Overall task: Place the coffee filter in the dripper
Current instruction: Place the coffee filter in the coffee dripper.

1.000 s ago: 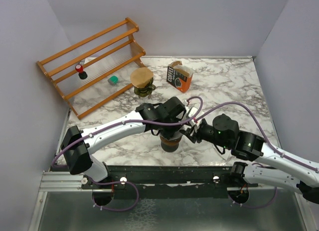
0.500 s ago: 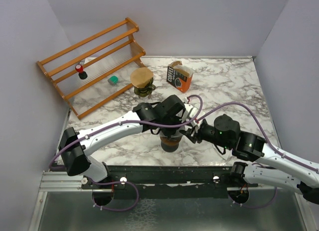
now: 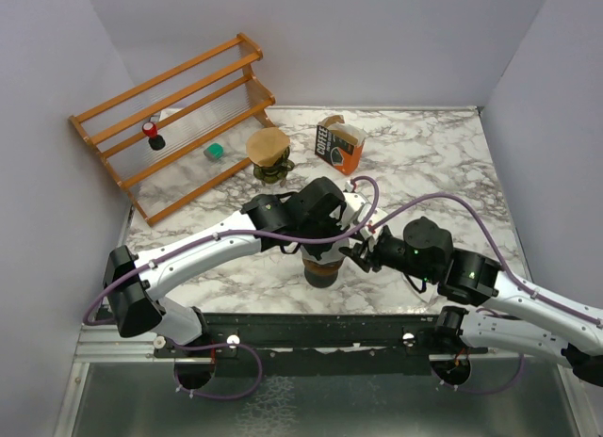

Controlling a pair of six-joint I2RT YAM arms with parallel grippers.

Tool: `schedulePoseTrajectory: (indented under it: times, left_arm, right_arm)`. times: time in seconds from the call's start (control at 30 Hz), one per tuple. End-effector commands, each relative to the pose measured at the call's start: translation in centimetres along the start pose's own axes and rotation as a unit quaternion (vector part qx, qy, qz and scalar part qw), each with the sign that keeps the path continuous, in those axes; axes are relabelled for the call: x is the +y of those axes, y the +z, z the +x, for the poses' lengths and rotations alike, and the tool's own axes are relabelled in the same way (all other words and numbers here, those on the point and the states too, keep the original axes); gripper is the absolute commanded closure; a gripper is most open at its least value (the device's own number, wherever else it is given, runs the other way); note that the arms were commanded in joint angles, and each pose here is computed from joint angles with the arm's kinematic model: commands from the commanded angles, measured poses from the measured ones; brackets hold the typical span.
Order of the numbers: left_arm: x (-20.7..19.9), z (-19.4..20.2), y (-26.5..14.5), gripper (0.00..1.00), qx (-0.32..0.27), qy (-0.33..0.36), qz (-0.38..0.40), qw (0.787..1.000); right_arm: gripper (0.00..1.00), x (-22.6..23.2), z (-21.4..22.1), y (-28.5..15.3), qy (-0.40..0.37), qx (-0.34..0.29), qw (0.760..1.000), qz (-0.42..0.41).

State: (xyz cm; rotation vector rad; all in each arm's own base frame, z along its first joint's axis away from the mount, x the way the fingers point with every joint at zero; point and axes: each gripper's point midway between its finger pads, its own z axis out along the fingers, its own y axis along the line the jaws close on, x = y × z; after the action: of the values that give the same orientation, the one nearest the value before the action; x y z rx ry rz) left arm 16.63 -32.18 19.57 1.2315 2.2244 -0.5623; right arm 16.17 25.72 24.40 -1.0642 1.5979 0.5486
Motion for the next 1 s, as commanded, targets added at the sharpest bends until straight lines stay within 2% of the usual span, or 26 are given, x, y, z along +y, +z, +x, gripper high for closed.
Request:
schedulePoseTrajectory:
  times: [0.0,0.17,0.37,0.43,0.67,0.97]
  left_arm:
    - [-0.3,-1.5,-1.2,1.0,-0.032,0.003,0.001,0.999]
    - [0.6,-0.6,-0.6,0.99,-0.018,0.003,-0.02,1.0]
    - [0.8,-0.7,-0.6,0.8,-0.021,-0.001,-0.027,0.999]
    - [0.8,-1.0,-0.8,0.76,-0.026,0.0,-0.028,0.999]
    - [0.7,-1.5,-1.5,0.71,-0.038,0.002,-0.026,0.999]
    - [0.9,0.0,0.2,0.66,-0.011,0.001,-0.029,1.0]
  right_arm:
    - [0.58,0.0,-2.6,-0.4,0.006,-0.034,0.999,-0.003]
    - [0.58,-0.3,-4.0,-0.9,0.007,-0.051,0.999,0.0]
    - [0.57,-0.3,-3.9,-0.9,0.006,-0.051,0.999,0.0]
    - [0.57,-0.3,-3.8,-0.8,0.006,-0.048,0.999,0.0]
    - [0.57,-0.2,-3.4,-0.5,0.005,-0.044,0.999,0.0]
    - [0.57,-0.1,-3.2,-0.3,0.005,-0.039,0.999,-0.003]
